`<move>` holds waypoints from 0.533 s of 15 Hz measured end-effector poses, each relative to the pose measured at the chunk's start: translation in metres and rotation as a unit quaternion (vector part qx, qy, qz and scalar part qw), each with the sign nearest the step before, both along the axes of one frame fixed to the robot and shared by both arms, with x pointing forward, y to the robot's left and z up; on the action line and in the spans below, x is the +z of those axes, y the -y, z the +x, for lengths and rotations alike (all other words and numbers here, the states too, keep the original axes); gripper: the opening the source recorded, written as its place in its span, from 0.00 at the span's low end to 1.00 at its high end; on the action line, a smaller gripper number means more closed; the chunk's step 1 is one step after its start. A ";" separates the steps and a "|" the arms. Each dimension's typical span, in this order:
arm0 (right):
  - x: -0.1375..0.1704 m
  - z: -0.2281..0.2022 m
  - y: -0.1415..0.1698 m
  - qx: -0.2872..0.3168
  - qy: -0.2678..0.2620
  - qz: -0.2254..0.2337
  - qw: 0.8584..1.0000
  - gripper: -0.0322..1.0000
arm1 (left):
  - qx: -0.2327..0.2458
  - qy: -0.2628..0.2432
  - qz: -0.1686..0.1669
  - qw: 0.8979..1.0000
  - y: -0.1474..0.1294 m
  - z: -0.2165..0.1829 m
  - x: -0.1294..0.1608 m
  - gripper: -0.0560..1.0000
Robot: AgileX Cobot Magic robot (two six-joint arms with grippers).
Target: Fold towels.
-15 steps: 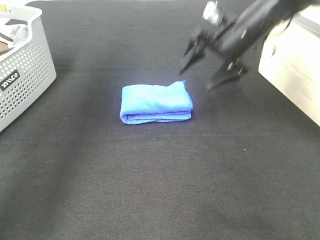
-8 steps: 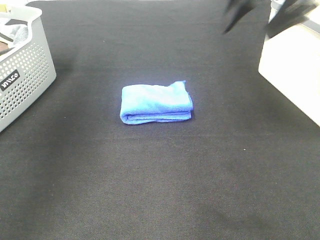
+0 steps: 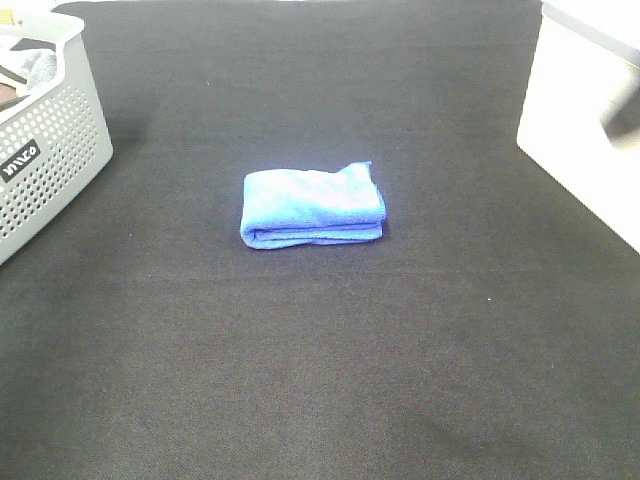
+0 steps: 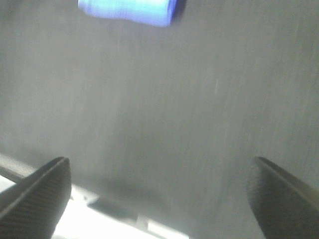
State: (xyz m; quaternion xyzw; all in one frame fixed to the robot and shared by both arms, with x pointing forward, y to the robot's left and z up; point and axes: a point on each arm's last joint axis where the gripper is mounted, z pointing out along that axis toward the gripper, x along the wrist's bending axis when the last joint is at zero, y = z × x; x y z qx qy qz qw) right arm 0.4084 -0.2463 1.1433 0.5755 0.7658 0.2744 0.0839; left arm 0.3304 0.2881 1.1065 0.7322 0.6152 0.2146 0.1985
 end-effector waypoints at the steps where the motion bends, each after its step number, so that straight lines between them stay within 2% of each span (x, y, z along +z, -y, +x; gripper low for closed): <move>1: -0.011 -0.022 0.004 -0.002 0.005 0.000 1.000 0.90 | 0.000 0.001 -0.001 1.000 -0.004 -0.015 -0.015 0.70; 4: -0.041 -0.080 0.018 -0.011 0.062 -0.006 0.998 0.90 | -0.019 0.036 -0.023 0.999 -0.010 -0.051 -0.040 0.70; 8: -0.076 -0.139 0.034 -0.023 0.161 -0.022 0.986 0.90 | -0.098 0.111 -0.035 0.988 -0.006 -0.069 -0.051 0.70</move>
